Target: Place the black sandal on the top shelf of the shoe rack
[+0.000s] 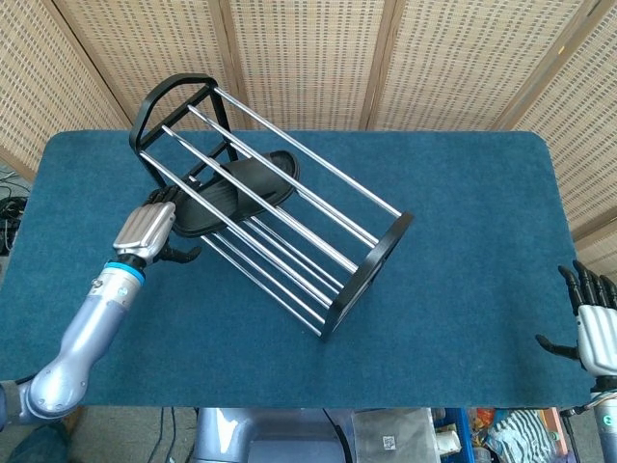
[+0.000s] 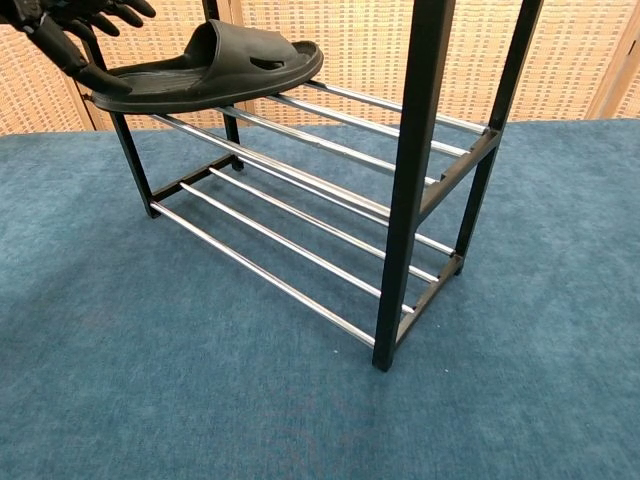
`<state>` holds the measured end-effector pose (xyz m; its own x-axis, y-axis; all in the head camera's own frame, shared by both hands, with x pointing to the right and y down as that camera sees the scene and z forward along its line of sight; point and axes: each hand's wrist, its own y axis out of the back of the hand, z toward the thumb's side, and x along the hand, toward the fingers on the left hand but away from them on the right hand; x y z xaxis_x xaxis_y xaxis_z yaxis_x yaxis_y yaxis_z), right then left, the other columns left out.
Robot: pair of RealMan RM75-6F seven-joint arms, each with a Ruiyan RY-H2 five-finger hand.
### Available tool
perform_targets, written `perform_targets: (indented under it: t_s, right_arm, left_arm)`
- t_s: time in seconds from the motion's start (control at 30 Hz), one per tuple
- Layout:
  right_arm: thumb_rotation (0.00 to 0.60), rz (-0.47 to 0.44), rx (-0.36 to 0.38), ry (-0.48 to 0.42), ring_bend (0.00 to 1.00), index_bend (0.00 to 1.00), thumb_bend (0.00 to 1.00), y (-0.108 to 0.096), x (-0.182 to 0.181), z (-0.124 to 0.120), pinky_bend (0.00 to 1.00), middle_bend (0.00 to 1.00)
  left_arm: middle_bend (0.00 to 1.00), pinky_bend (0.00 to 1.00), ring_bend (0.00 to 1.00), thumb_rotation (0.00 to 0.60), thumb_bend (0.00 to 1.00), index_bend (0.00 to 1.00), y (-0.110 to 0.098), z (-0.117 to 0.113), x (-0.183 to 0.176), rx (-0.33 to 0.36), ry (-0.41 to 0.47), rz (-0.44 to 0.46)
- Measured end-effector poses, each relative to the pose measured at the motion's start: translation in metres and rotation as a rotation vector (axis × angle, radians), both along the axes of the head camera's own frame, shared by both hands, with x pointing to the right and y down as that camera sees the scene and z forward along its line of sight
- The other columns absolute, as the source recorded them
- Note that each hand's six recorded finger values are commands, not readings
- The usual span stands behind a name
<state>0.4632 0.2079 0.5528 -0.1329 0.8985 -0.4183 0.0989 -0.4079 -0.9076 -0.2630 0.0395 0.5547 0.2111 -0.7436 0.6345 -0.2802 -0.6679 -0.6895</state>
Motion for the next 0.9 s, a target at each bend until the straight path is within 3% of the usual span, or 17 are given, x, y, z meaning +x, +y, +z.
perform_targets:
  t_s: [0.27,0.5,0.63,0.8,0.9]
  right_arm:
    - [0.6,-0.004,-0.001,0.012,0.0,0.0,0.0,0.001,-0.003,0.001,0.0,0.0]
    - [0.6,-0.004,-0.001,0.012,0.0,0.0,0.0,0.003,-0.004,0.0,0.0,0.0]
    - [0.6,-0.013,-0.003,0.013,0.0,0.0,0.0,0.004,-0.006,0.0,0.0,0.0]
    - [0.6,-0.025,-0.007,0.018,0.0,0.0,0.0,0.005,-0.008,0.0,0.0,0.0]
    - [0.6,-0.028,0.001,0.017,0.0,0.0,0.0,0.005,-0.008,-0.002,0.0,0.0]
  left_arm:
    - [0.0,0.0,0.0,0.6,0.31,0.0,0.019,-0.009,-0.028,0.049,0.021,0.156]
    - [0.0,0.0,0.0,0.6,0.28,0.0,0.045,-0.012,-0.068,0.107,0.003,0.219]
    - [0.0,0.0,0.0,0.6,0.11,0.0,0.064,-0.012,-0.109,0.137,-0.014,0.194]
    - [0.0,0.0,0.0,0.6,0.09,0.0,0.081,-0.015,-0.137,0.177,-0.03,0.118]
    - [0.0,0.0,0.0,0.6,0.09,0.0,0.09,-0.021,-0.156,0.27,-0.09,0.043]
